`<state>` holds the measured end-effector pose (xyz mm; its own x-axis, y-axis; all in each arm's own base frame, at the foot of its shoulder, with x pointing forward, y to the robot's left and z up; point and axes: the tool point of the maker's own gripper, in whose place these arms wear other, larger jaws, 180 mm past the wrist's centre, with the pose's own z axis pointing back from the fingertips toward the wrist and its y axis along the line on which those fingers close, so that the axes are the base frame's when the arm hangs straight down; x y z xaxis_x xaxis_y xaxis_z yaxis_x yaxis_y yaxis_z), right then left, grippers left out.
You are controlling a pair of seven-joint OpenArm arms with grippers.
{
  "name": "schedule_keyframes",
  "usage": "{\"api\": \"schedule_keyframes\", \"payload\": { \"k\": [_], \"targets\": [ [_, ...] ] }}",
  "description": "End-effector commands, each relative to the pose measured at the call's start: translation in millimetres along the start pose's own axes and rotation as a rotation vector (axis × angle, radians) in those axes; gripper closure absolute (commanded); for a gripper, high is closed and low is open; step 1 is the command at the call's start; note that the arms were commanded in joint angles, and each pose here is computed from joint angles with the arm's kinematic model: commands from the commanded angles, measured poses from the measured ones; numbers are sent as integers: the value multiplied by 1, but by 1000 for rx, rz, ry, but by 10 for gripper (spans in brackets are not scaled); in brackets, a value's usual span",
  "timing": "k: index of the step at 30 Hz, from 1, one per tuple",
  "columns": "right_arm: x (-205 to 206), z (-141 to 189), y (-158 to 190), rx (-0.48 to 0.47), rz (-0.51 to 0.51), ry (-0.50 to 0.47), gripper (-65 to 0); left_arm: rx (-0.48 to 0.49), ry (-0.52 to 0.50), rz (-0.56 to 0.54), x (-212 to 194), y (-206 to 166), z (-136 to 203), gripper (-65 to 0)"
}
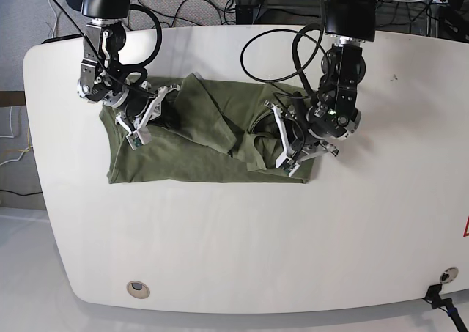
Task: Fold the T-shirt properly
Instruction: 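Grasp the strip's end with left gripper and fold it toward the right gripper, then press and smooth the folded end flat with the left gripper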
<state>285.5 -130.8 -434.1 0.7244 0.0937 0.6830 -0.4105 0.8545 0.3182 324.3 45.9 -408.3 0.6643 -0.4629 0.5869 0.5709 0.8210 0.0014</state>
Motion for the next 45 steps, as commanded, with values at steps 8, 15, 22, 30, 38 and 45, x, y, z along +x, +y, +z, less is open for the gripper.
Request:
{"api": "schedule_keyframes", "payload": {
  "k": [8,15,22,30,38,45],
  "targets": [
    [-32,3,-8,-42,26,149,0,-122,-129,-130,87,-58,-12,-80],
    [-32,3,-8,-42,26,149,0,-133,-225,-207,119,-81,8,-80],
    [-31,3,-8,-43,26,147,0,53,-278,-183,107,-1,45,-80],
    [-29,2,-8,-43,27,143,0,88,-171,-174,40,40,44,-82],
    [-30,-1,-3,-33,19,141,0,-44,-213,-183,48,-3,36,-224],
    [-30,-1,-3,-32,19,140,0,-176,-178,-367,57,-69,34,-219]
  ]
}}
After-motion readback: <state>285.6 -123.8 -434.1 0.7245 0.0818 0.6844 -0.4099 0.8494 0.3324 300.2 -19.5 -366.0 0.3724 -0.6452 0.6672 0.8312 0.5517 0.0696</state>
